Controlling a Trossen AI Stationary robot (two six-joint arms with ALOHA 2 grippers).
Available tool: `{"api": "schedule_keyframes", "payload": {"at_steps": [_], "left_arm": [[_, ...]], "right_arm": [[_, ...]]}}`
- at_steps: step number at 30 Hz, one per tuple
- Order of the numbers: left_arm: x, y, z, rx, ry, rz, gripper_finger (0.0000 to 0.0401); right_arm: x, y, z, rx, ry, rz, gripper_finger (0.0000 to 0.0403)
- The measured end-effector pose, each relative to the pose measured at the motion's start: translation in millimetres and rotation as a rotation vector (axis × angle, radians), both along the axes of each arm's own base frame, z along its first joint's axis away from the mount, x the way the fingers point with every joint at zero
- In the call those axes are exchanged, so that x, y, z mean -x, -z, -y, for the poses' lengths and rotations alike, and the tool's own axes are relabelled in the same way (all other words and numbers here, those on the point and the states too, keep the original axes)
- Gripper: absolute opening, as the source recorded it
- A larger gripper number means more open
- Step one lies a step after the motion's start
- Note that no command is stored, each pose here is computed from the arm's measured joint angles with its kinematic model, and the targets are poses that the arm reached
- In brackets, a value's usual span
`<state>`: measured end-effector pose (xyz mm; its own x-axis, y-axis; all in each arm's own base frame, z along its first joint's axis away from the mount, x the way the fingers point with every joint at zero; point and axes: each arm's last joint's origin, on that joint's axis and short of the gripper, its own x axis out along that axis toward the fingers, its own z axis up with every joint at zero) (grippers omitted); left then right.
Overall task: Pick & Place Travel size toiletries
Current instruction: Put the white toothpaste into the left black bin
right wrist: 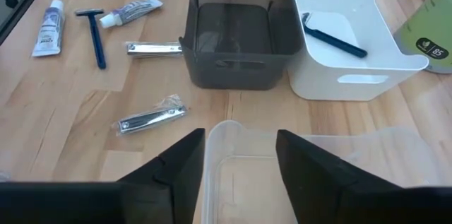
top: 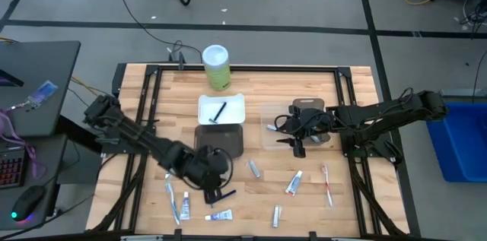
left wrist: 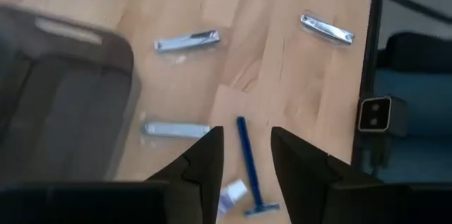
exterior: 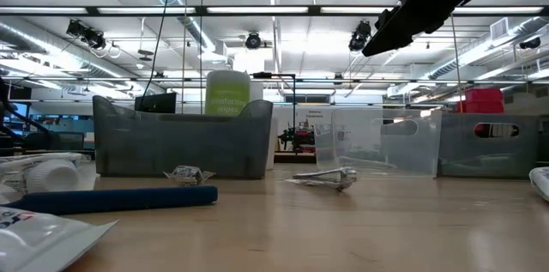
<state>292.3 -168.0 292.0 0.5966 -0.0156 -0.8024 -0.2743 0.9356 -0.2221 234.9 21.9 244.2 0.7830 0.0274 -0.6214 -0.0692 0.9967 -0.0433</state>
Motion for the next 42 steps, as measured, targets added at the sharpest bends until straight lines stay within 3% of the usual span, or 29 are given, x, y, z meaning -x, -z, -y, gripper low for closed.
{"api": "schedule_keyframes", "payload": {"at_steps": [5, 10, 16, 19, 26, 30, 32, 36, 42], "left_arm": [[14, 3, 13, 0.038, -0.142, -0.019, 0.0126], [21, 2, 22, -0.053, -0.068, 0.008, 0.0126], [21, 1, 20, -0.227, -0.014, 0.064, 0.0126], [19, 0, 16, -0.305, -0.012, 0.086, 0.0126], [10, 17, 12, -0.305, -0.019, 0.144, 0.0126], [5, 41, 15, -0.232, 0.064, 0.193, 0.0126], [4, 49, 16, -0.247, 0.122, 0.222, 0.0126], [1, 49, 19, -0.278, 0.213, 0.28, 0.0126], [-4, 50, 13, -0.307, 0.307, 0.265, 0.0126]], "right_arm": [[1, 1, 0, 0.001, 0.0, -0.016, 0.0178], [2, 1, -3, 0.007, -0.022, -0.019, 0.0169], [-1, -12, -41, -0.125, -0.338, 0.134, 0.0147], [-1, -24, -59, -0.125, -0.491, 0.272, 0.014], [3, -37, -87, -0.161, -0.606, 0.429, 0.0155], [3, -42, -101, -0.164, -0.613, 0.521, 0.0169], [2, -40, -106, -0.161, -0.605, 0.528, 0.0174], [-2, -29, -116, -0.205, -0.598, 0.471, 0.0181], [-10, -33, -131, -0.207, -0.639, 0.522, 0.017]]}}
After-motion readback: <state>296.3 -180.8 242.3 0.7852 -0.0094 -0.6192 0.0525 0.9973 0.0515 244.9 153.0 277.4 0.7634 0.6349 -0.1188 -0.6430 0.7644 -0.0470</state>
